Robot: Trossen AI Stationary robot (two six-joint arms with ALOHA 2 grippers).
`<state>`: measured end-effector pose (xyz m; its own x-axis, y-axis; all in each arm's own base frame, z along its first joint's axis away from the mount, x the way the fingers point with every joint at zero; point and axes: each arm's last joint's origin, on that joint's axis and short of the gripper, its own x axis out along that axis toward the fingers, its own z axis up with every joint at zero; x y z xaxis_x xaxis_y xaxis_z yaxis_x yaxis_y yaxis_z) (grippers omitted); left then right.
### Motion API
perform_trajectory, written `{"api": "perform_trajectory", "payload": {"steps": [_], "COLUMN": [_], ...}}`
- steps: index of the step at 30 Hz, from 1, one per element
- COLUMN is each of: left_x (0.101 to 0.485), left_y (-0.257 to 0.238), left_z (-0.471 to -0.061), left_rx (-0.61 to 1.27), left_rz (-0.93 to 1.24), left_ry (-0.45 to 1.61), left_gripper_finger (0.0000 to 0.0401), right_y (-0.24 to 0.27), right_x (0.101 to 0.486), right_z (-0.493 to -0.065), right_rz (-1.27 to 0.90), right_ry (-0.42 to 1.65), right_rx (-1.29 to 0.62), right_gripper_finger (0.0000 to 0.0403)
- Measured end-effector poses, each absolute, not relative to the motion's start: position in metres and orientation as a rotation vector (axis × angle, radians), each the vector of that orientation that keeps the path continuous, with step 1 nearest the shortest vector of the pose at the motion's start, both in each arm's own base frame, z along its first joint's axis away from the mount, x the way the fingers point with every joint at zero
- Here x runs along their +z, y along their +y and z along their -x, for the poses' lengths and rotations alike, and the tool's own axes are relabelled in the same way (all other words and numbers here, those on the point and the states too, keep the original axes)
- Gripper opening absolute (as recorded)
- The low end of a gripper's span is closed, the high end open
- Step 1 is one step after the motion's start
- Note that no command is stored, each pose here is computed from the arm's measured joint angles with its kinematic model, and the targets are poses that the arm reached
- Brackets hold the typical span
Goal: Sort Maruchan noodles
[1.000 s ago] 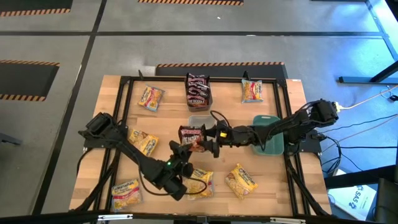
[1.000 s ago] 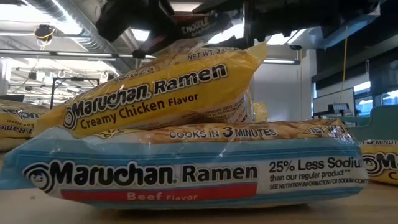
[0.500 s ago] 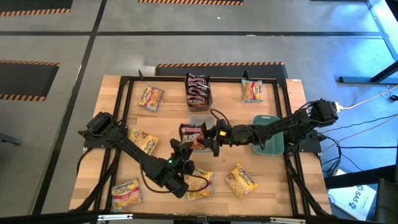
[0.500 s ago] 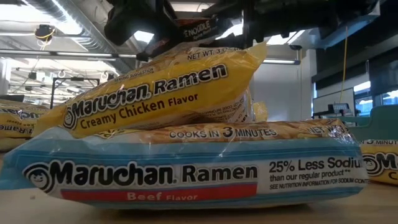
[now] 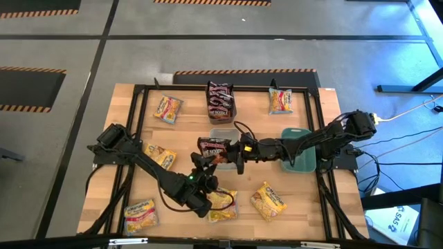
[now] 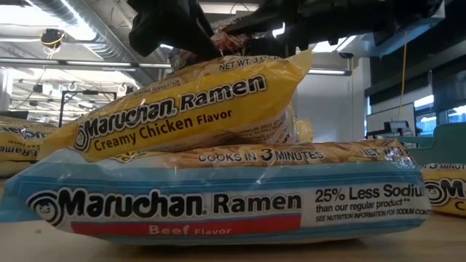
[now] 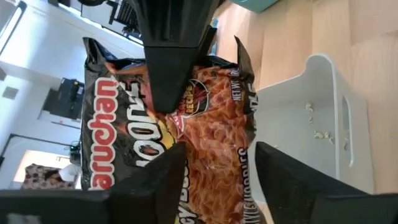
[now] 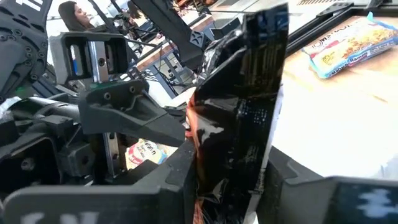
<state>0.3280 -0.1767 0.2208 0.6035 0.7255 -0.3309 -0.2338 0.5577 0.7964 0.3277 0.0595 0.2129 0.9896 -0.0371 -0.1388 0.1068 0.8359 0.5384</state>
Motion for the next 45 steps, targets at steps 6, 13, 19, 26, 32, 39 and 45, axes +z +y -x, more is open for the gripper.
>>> {"api": "perform_trajectory", "payload": {"steps": [6,13,19,26,32,39,45], "left_x": [0.236,0.274,0.291,0.293,0.294,0.293,0.29], "left_y": [-0.187,-0.178,-0.158,-0.11,-0.069,-0.031,0.003], "left_z": [-0.313,-0.276,-0.262,-0.254,-0.242,-0.239,-0.247], "left_rx": [0.606,0.623,0.626,0.587,0.399,0.236,0.339], "left_rz": [-0.78,-0.63,-0.492,-0.307,-0.151,-0.126,-0.142], "left_ry": [0.706,0.683,0.754,0.872,0.795,0.779,0.799], "left_gripper_finger": [0.0208,0.0208,0.0206,0.0203,0.0196,0.0196,0.0228], "right_y": [0.058,0.053,0.05,0.037,0.018,-0.014,-0.047], "right_x": [0.218,0.24,0.251,0.245,0.246,0.254,0.253], "right_z": [-0.325,-0.312,-0.303,-0.301,-0.3,-0.298,-0.295], "right_rz": [-0.549,-0.465,-0.368,-0.283,-0.24,-0.133,-0.045], "right_ry": [0.115,0.083,0.1,0.186,0.211,0.193,0.214], "right_rx": [-0.076,-0.119,-0.145,-0.194,-0.189,-0.167,-0.136], "right_gripper_finger": [0.0092,0.0093,0.009,0.0093,0.0092,0.0093,0.0094]}}
